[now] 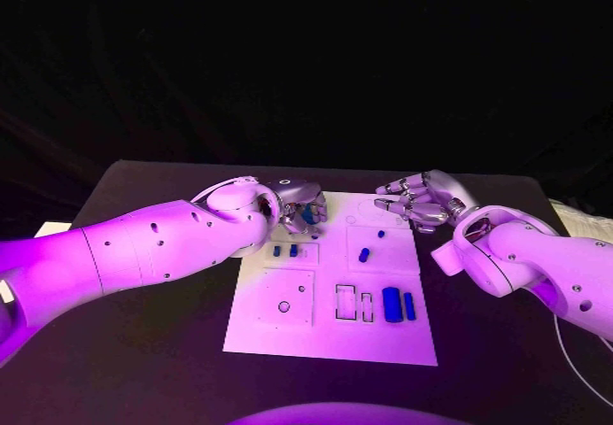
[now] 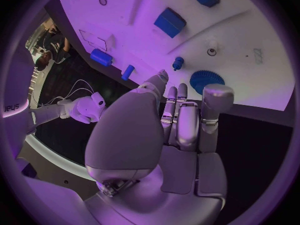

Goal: Assemble the parts on the task board

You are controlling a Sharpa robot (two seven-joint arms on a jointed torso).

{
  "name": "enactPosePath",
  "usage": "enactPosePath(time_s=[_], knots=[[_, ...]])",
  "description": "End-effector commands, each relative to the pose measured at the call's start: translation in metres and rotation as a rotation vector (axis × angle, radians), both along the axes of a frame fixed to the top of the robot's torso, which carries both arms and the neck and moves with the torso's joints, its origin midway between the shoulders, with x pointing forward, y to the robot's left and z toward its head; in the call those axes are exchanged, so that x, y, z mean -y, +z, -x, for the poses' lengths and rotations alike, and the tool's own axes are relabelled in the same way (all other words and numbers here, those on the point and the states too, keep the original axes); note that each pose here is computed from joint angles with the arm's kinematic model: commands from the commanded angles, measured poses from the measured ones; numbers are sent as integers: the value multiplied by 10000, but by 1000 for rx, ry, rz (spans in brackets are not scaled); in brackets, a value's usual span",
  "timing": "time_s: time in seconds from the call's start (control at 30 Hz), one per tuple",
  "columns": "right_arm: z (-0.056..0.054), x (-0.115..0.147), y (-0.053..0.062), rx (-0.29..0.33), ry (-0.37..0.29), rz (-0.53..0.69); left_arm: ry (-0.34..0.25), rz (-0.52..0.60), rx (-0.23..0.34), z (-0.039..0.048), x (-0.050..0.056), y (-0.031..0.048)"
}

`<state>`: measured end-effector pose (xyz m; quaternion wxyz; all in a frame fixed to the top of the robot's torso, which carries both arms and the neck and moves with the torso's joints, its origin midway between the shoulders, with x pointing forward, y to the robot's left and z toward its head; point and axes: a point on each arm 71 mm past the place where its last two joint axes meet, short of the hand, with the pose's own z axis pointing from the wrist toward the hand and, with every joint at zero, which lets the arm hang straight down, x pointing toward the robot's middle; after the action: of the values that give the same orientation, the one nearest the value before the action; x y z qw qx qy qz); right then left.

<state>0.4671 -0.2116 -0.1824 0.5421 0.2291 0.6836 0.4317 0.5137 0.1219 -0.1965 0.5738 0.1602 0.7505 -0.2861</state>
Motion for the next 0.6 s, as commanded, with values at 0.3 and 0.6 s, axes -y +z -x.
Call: enactPosePath(time_s=[0.3, 0.6], knots=[[7, -25, 0, 7, 20, 7, -2, -128, -45, -2, 36, -89], [6, -33, -1, 8, 22, 6, -3, -131, -47, -16, 75, -98]])
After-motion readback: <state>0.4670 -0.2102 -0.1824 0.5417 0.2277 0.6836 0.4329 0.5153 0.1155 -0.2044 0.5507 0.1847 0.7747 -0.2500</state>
